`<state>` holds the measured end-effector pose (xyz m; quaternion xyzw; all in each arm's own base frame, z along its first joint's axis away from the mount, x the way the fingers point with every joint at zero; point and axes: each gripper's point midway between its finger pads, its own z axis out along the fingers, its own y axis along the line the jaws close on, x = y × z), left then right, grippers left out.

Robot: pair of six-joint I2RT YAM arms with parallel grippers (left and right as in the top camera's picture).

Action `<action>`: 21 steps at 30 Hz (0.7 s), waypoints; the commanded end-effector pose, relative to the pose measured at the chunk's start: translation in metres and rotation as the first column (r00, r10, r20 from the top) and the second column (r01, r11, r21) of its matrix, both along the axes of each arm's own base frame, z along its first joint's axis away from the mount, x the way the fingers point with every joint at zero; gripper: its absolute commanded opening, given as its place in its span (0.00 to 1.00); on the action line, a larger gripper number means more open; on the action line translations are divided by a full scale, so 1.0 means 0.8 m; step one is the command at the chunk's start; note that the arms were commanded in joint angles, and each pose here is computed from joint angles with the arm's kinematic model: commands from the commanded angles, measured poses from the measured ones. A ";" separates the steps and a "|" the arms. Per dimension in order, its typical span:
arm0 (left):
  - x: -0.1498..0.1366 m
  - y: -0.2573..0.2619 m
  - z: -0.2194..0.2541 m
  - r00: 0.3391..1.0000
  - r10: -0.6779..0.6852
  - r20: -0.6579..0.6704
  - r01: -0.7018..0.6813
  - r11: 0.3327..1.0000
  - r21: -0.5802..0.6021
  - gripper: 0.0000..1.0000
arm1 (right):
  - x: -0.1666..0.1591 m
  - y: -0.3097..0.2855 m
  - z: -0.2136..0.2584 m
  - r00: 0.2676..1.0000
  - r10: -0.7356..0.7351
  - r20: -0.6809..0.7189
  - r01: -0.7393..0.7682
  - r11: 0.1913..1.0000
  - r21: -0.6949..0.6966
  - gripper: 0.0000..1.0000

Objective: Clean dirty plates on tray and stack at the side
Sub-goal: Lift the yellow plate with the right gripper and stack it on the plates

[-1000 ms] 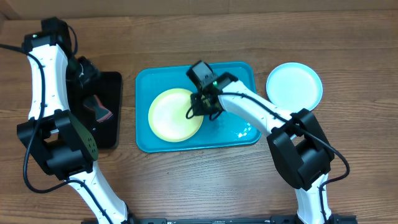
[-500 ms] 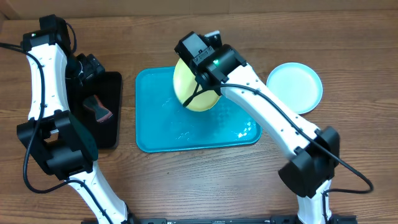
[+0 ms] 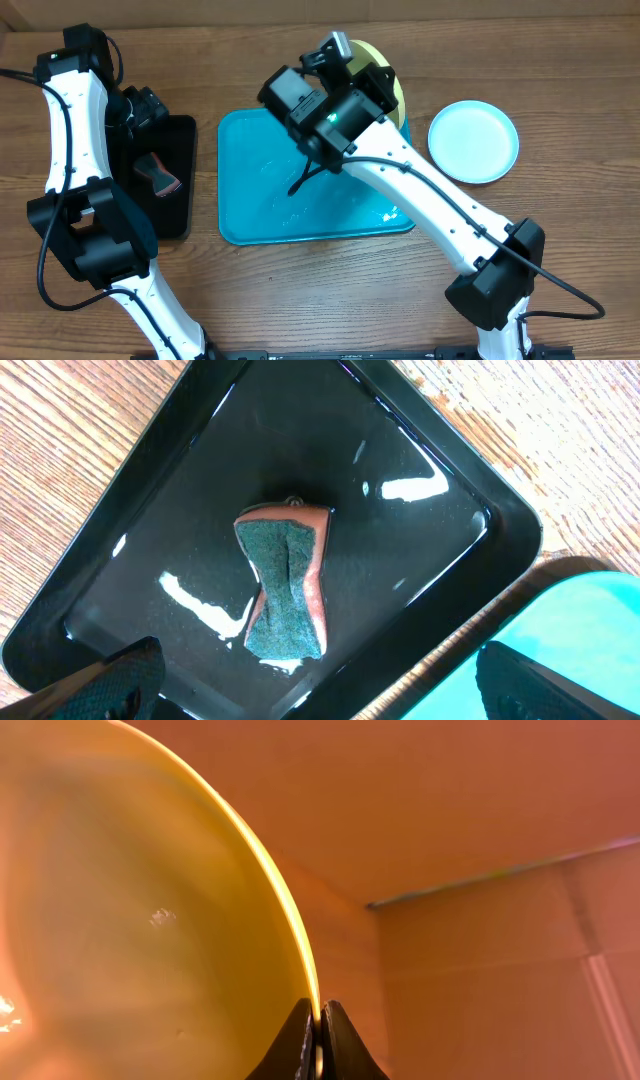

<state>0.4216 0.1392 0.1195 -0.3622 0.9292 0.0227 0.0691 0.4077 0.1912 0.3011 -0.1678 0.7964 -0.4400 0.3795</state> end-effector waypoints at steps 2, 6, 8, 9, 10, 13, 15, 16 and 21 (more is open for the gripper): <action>0.002 0.004 0.017 0.999 0.011 0.038 -0.011 1.000 0.004 1.00 | -0.013 0.003 0.046 0.994 0.004 0.110 0.004 0.998 -0.066 0.04; 0.002 0.004 0.017 0.999 0.011 0.038 -0.011 1.000 0.004 1.00 | -0.016 0.010 0.046 0.995 0.023 0.101 -0.015 0.997 -0.077 0.04; 0.002 0.004 0.017 0.999 0.011 0.038 -0.011 1.000 0.004 1.00 | -0.016 0.010 0.046 0.996 0.027 0.090 -0.019 0.996 -0.092 0.04; 0.002 0.004 0.017 0.999 0.011 0.038 -0.011 1.000 0.004 1.00 | -0.016 0.010 0.046 0.996 0.030 0.083 -0.022 0.995 -0.100 0.04; 0.002 0.004 0.017 0.999 0.011 0.038 -0.011 1.000 0.004 1.00 | -0.016 0.009 0.046 0.996 0.029 0.083 -0.020 0.995 -0.101 0.04; 0.002 0.004 0.017 0.999 0.011 0.038 -0.011 1.000 0.004 1.00 | -0.014 0.006 0.044 0.997 0.022 0.077 -0.015 0.996 -0.092 0.04; 0.002 0.004 0.017 0.999 0.011 0.038 -0.011 1.000 0.004 1.00 | -0.009 0.003 0.035 0.999 0.023 0.048 -0.020 0.998 -0.058 0.04; 0.002 0.004 0.017 0.999 0.011 0.038 -0.011 1.000 0.004 1.00 | -0.004 0.001 0.023 1.000 0.026 0.011 -0.026 1.000 -0.014 0.04; 0.002 0.004 0.017 0.999 0.011 0.038 -0.011 1.000 0.004 1.00 | 0.019 -0.027 -0.050 0.967 0.062 -0.248 0.010 0.960 0.279 0.04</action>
